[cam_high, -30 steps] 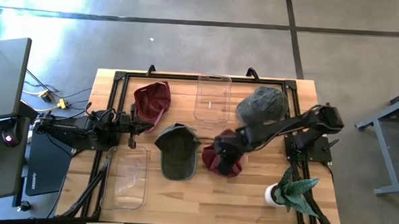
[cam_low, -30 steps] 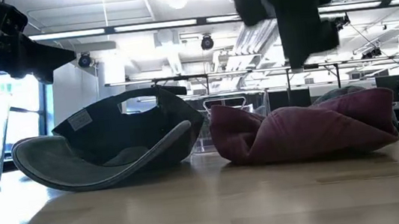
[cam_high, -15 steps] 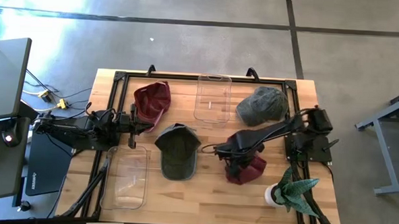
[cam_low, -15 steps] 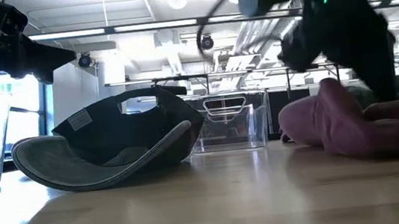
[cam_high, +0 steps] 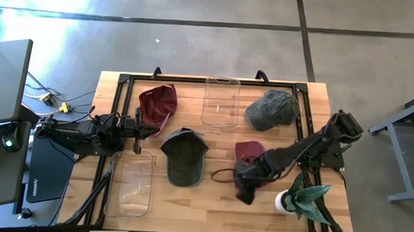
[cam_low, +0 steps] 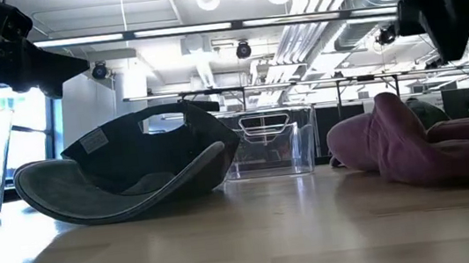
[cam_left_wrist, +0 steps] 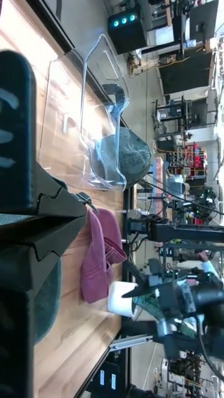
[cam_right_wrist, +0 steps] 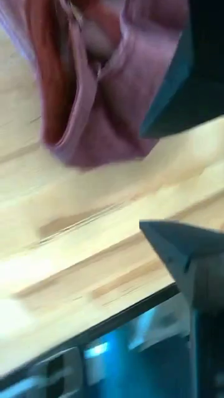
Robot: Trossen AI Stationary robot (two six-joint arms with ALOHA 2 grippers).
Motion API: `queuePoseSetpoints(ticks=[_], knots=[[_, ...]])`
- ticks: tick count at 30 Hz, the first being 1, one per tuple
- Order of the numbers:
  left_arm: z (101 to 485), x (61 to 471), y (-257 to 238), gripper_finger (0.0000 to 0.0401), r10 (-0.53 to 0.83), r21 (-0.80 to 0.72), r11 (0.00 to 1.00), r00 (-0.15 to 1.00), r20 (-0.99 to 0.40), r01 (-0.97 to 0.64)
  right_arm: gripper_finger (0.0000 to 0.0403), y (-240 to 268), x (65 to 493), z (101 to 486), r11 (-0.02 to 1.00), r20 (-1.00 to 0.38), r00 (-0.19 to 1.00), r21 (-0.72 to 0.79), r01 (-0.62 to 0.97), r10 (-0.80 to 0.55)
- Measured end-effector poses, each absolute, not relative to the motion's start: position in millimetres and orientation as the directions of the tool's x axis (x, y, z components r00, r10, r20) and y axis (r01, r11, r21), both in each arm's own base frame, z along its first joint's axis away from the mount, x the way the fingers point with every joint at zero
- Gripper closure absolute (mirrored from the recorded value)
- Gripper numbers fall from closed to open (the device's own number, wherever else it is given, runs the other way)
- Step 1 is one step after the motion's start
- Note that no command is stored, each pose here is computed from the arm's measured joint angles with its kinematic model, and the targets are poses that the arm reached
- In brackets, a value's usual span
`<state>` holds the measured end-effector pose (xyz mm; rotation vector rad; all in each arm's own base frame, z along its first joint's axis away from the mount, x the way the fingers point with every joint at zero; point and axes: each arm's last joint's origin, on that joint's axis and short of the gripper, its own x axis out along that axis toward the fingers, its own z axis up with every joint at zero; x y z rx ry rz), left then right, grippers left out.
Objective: Pick & Place hat
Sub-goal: Put the bottom maroon cap into the top transparent bin
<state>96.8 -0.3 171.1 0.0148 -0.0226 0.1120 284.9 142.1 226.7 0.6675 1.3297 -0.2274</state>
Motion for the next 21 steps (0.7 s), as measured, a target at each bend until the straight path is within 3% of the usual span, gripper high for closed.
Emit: queuePoseSetpoints(ticks=[5,11,14,16,19,21], knots=[[171.0,96.8,-0.4,0.04,0.111,0.014,0.994,0.994,0.023,-0.112,0.0123,150.7,294.3,196.7,0.599,-0.97,0.23,0.23,0.767,0.078],[171.0,96.8,-0.3,0.04,0.112,0.013,0.994,0.993,0.023,-0.112,0.0152,150.1,306.7,166.1,0.498,-0.971,0.229,0.164,0.851,-0.072],[171.0,96.8,-0.3,0.04,0.112,0.014,0.994,0.993,0.023,-0.112,0.0204,144.2,311.1,158.3,0.47,-0.969,0.22,0.142,0.871,-0.115],[171.0,96.8,-0.3,0.04,0.112,0.013,0.994,0.993,0.023,-0.112,0.0262,139.2,313.6,161.2,0.468,-0.963,0.236,0.151,0.871,-0.128],[171.0,96.8,-0.3,0.04,0.112,0.013,0.994,0.993,0.023,-0.112,0.0364,131.5,317.4,183.5,0.516,-0.948,0.301,0.21,0.83,-0.099],[171.0,96.8,-0.4,0.04,0.111,0.014,0.994,0.994,0.023,-0.112,0.0386,125.6,317.9,205.1,0.55,-0.929,0.364,0.267,0.791,-0.073]])
